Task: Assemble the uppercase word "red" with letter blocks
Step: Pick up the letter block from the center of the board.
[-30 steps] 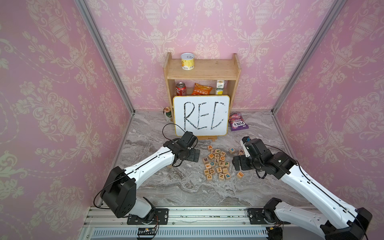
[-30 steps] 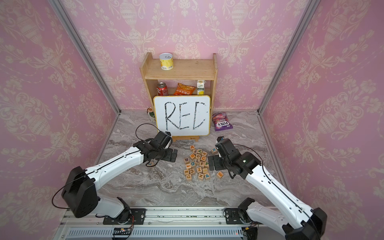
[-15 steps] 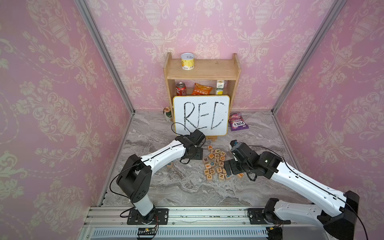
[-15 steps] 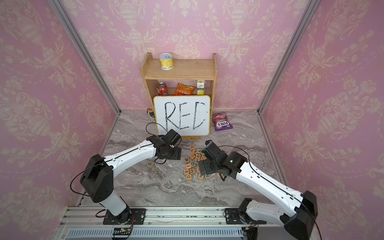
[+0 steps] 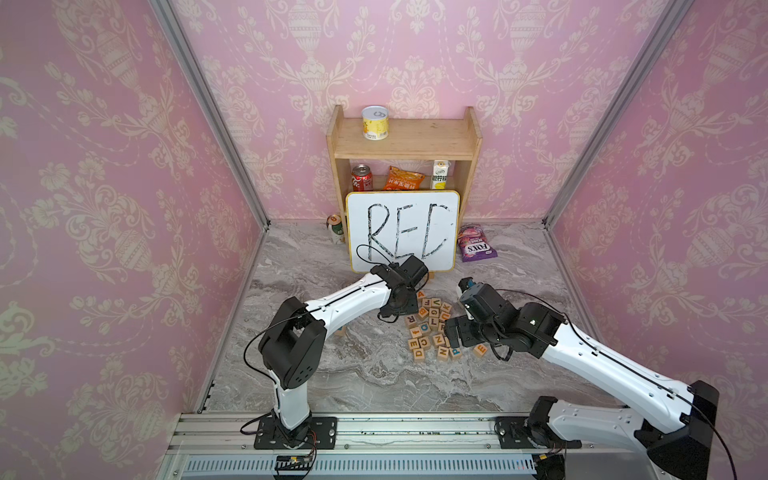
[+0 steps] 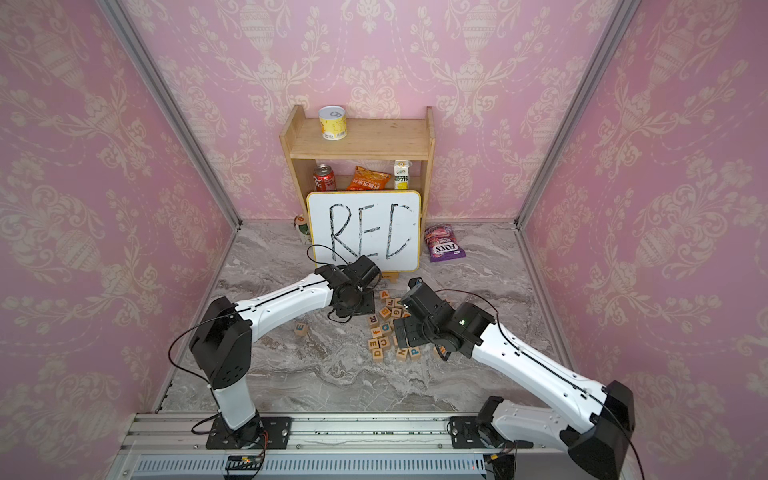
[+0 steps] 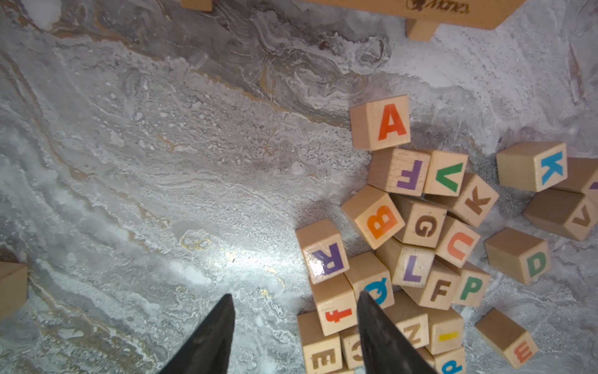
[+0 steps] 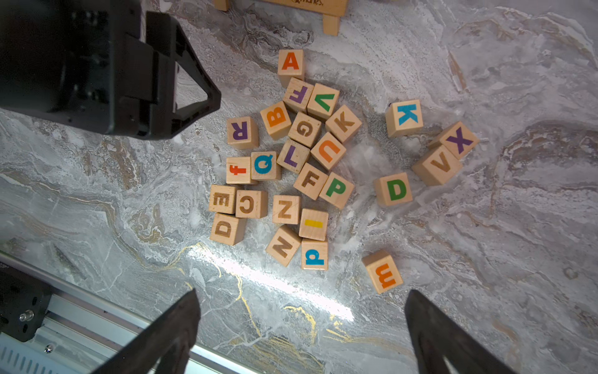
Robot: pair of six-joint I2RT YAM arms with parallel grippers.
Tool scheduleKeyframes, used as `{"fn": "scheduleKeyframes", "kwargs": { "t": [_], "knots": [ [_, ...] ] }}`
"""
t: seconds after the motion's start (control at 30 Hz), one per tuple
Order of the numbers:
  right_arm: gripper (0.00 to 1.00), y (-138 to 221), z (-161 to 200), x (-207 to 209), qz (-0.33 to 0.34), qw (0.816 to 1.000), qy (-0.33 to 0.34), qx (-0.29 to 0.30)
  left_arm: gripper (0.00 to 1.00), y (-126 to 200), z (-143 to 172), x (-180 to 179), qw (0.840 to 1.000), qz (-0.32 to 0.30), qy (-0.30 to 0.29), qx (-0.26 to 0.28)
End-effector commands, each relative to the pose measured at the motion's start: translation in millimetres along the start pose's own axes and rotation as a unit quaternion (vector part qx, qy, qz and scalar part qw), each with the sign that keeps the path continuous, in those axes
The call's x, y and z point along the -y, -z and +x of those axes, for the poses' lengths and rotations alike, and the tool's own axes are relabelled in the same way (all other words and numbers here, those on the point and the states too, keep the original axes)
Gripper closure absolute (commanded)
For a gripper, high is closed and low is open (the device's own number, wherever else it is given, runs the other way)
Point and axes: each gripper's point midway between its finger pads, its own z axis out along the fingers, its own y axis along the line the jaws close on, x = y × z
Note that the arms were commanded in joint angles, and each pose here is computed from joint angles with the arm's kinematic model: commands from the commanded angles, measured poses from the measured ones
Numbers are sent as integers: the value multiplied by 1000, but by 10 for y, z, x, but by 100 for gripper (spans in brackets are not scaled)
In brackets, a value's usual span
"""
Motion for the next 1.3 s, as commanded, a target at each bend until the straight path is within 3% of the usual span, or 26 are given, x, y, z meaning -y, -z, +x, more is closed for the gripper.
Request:
{"fn": "scheduleKeyframes", "kwargs": {
  "t": [0.0, 0.57, 1.0, 1.27],
  "knots": [
    [0, 70, -51, -6, -1, 1000, -15, 12, 42, -46, 59, -50, 999, -29, 32, -14],
    [0, 33, 58, 56, 5, 1000, -14, 5, 42, -443, 132, 178, 997, -29, 50, -46],
    [0, -46, 85, 52, 11, 1000, -1, -4, 43, -593, 201, 150, 996, -40, 58, -57],
    [0, -93, 99, 51, 12, 1000, -5, -6, 50, -681, 256, 145, 995, -47, 62, -61]
  ]
}}
